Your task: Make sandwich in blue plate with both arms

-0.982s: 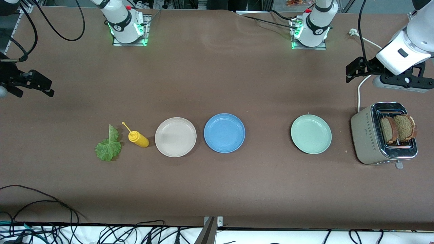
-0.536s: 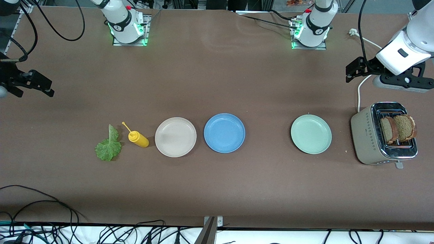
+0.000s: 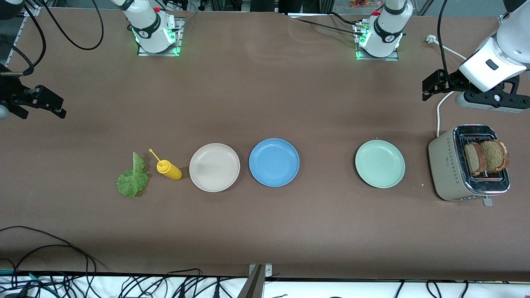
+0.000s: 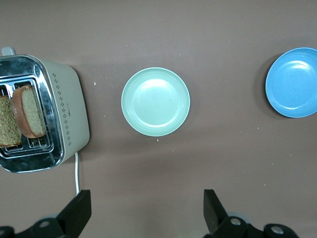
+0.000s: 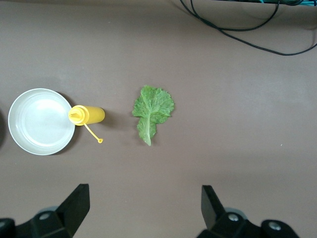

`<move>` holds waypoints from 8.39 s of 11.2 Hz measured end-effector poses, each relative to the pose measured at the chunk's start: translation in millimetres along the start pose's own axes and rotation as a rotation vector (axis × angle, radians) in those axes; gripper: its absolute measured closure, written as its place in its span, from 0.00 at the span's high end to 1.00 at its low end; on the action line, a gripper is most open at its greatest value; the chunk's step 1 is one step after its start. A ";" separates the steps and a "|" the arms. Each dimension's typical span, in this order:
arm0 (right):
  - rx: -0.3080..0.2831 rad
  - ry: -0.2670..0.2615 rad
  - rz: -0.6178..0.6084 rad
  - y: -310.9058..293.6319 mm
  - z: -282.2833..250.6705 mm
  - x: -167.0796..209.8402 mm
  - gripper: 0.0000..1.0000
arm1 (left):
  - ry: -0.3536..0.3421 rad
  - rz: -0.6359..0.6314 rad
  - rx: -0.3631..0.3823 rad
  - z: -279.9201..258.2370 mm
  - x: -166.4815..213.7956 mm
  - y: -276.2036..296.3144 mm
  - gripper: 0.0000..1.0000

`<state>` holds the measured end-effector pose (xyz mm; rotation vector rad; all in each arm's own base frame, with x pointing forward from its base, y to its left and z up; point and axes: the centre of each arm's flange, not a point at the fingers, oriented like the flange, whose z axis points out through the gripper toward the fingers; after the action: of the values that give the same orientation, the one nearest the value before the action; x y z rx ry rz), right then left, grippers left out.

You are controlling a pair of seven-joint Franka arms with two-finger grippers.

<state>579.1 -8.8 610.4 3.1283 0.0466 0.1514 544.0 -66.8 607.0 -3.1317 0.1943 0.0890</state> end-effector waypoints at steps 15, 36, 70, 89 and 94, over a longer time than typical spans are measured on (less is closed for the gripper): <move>0.000 0.000 0.000 0.0 0.0 0.0 1.00 | -0.013 0.000 0.000 1.1 -1.3 -0.1 1.00; 0.000 -0.008 0.000 -0.1 0.8 -0.7 1.00 | -0.048 -0.052 -0.007 11.9 1.0 -29.3 1.00; 0.000 -0.008 -0.001 -0.4 0.3 -0.5 1.00 | -0.158 -0.046 0.094 208.5 83.2 -234.5 0.12; -0.001 -0.010 0.010 6.1 2.3 0.3 1.00 | -0.256 0.207 -0.368 203.6 108.6 139.7 0.09; -0.002 -0.013 0.018 9.9 3.8 0.6 1.00 | -0.145 0.037 -0.708 280.9 152.7 208.7 0.09</move>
<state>580.4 -18.8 606.8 3.1287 0.0177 0.1309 653.6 -291.0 318.0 -3.7958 0.2688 0.4838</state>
